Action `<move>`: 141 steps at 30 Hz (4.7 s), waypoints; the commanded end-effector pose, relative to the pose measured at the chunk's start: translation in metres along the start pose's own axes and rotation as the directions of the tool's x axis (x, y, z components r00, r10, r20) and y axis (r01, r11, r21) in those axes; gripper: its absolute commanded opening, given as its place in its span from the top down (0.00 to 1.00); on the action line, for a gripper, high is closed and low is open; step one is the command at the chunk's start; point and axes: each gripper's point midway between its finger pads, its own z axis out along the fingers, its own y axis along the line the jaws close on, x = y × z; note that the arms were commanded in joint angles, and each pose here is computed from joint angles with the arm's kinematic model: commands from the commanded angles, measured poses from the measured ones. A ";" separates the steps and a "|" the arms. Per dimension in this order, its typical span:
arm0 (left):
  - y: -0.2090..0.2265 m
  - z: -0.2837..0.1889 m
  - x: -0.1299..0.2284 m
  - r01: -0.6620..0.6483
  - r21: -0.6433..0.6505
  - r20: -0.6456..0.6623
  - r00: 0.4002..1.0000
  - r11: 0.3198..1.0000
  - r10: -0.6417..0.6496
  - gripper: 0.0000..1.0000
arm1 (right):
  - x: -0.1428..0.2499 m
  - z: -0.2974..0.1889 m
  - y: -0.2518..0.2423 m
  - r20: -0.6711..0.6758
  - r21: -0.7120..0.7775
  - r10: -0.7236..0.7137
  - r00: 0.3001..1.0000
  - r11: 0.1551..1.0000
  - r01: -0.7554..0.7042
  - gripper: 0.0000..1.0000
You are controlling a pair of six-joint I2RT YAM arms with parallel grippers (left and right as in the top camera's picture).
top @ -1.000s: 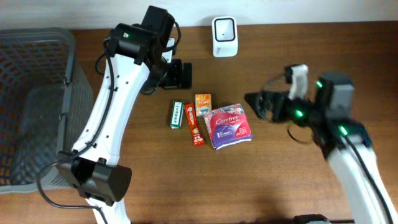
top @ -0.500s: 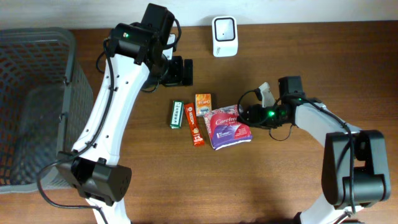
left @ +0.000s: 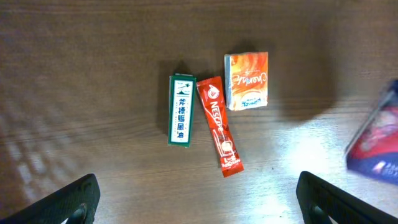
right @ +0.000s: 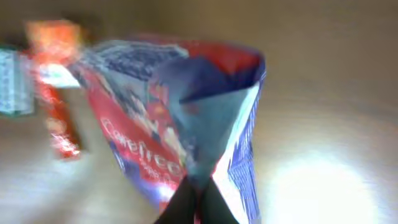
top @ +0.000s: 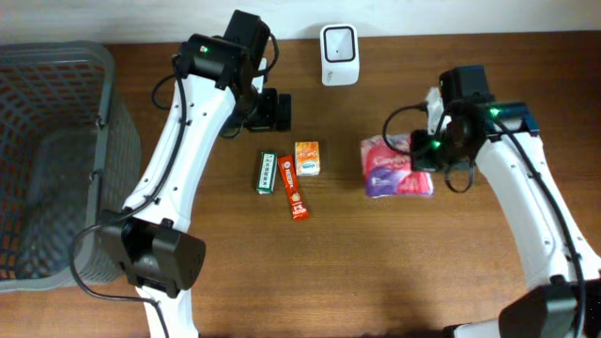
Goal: Scan the item barcode
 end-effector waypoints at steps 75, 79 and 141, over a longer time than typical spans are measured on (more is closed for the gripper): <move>-0.149 0.175 0.107 -0.268 0.471 -0.308 0.843 0.841 0.441 0.23 | -0.011 0.061 -0.056 -0.220 -0.285 0.255 0.942 0.906 -0.312 0.01; -0.142 0.194 0.116 -0.261 0.459 -0.322 0.842 0.849 0.433 0.45 | -0.011 0.061 -0.056 -0.221 -0.285 0.255 0.942 0.906 -0.312 0.01; 0.127 0.009 -0.070 0.345 -0.341 0.167 0.938 0.874 -0.305 0.32 | -0.051 0.097 0.201 -0.092 -0.454 0.273 0.958 0.844 -0.285 0.07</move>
